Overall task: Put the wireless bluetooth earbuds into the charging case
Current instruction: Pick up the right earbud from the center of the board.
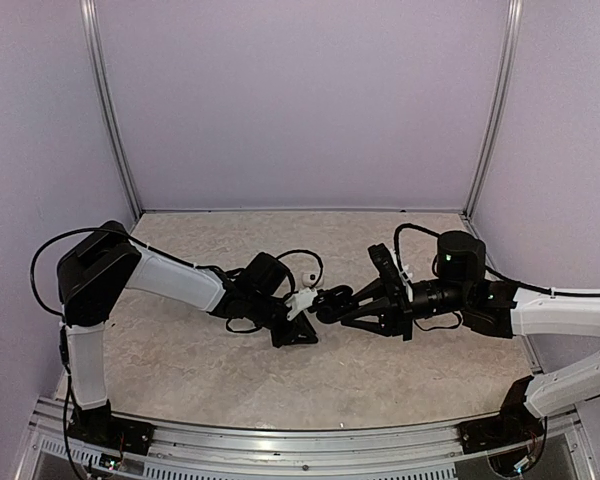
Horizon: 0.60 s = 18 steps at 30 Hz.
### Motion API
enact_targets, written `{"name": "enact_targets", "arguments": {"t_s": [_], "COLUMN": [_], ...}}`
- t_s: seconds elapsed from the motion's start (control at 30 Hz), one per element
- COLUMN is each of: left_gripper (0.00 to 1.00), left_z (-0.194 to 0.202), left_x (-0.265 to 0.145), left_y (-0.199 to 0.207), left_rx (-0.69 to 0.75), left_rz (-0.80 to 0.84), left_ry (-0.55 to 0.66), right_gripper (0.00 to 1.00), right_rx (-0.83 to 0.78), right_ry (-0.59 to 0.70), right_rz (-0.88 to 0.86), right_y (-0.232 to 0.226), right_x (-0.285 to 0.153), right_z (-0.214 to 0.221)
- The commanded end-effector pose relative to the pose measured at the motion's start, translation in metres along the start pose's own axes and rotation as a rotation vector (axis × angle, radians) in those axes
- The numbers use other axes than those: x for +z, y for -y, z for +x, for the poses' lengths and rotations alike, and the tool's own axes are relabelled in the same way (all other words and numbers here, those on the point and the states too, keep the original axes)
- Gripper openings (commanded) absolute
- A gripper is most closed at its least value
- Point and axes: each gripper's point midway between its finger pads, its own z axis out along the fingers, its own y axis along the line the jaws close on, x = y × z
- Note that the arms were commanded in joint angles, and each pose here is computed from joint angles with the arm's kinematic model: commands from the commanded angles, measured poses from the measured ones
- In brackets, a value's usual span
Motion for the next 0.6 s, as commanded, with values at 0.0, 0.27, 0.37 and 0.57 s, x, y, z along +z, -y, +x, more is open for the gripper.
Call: {"name": "enact_targets", "arguments": {"t_s": [0.0, 0.27, 0.37, 0.57], "left_gripper": [0.18, 0.22, 0.22, 0.22], "left_z": [-0.0213, -0.0214, -0.0229, -0.0277], "left_x": [-0.0102, -0.0113, -0.0125, -0.0161], "left_y": [-0.0028, -0.0041, -0.0042, -0.0050], "left_rx": [0.034, 0.034, 0.035, 0.039], "left_rz": [-0.016, -0.023, -0.024, -0.023], "left_ry": [0.051, 0.052, 0.055, 0.070], "right_gripper": [0.00, 0.00, 0.00, 0.00], "right_rx": [0.010, 0.011, 0.012, 0.014], "right_ry": [-0.003, -0.004, -0.005, -0.009], "right_rz": [0.000, -0.003, -0.005, -0.007], "right_y": [0.0010, 0.0008, 0.0012, 0.0017], "right_x": [-0.0011, -0.0005, 0.0000, 0.0010], "right_z": [0.0014, 0.0016, 0.0020, 0.0026]}}
